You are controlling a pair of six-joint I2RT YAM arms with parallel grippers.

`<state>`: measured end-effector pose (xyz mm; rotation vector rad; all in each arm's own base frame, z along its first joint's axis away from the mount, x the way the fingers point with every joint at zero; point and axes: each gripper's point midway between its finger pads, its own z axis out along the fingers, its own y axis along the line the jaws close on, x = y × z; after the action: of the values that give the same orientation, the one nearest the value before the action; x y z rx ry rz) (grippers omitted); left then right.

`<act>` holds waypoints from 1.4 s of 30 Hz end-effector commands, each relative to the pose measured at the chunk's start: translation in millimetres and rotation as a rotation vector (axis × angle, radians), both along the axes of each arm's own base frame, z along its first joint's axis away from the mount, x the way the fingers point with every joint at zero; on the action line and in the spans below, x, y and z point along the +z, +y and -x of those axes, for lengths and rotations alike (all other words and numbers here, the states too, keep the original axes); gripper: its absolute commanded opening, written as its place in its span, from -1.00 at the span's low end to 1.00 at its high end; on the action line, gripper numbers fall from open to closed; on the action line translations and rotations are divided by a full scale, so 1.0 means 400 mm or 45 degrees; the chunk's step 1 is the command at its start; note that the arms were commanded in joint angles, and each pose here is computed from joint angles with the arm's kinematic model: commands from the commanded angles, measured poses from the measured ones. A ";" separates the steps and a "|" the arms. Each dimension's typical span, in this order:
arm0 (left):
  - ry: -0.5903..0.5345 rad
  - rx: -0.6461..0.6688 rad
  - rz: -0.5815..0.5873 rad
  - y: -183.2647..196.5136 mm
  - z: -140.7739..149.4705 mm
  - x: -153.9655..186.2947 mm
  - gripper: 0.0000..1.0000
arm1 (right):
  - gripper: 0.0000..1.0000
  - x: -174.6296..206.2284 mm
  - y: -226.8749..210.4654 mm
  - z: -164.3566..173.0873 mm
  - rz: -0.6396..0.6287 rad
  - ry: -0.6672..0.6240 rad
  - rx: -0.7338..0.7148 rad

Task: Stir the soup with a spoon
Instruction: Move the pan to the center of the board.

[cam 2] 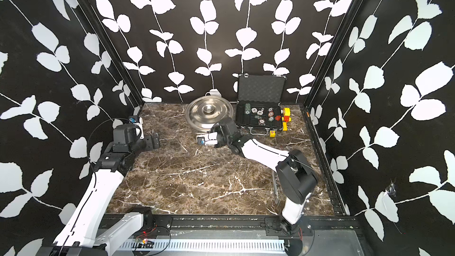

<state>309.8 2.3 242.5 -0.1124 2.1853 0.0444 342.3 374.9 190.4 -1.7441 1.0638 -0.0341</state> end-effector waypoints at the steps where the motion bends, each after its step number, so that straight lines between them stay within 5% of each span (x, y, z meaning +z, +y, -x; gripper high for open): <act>1: -0.007 0.010 -0.016 0.008 0.014 0.035 0.97 | -1.00 0.139 0.010 0.077 -0.145 -0.113 0.037; 15: -0.008 -0.216 0.059 -0.069 0.021 0.116 0.98 | -1.00 0.079 -0.174 0.401 -0.034 0.122 0.002; 25: 0.046 -0.308 0.126 -0.129 0.006 0.117 0.97 | -0.98 -0.005 -0.222 0.517 0.048 0.268 0.021; 30: 0.111 -0.447 0.015 -0.227 0.013 0.115 0.97 | -0.56 -0.028 -0.230 0.542 0.062 0.303 0.063; 38: 0.130 -0.725 0.050 -0.435 0.046 0.131 0.98 | 0.34 0.006 -0.267 0.605 0.048 0.412 0.137; 42: 0.177 -0.837 0.033 -0.537 0.065 0.114 0.97 | 0.49 0.092 -0.288 0.605 -0.127 0.481 0.043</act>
<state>289.6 -195.1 286.7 0.5781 2.2489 -0.3413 106.4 261.6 198.4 -1.8251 1.2305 0.2812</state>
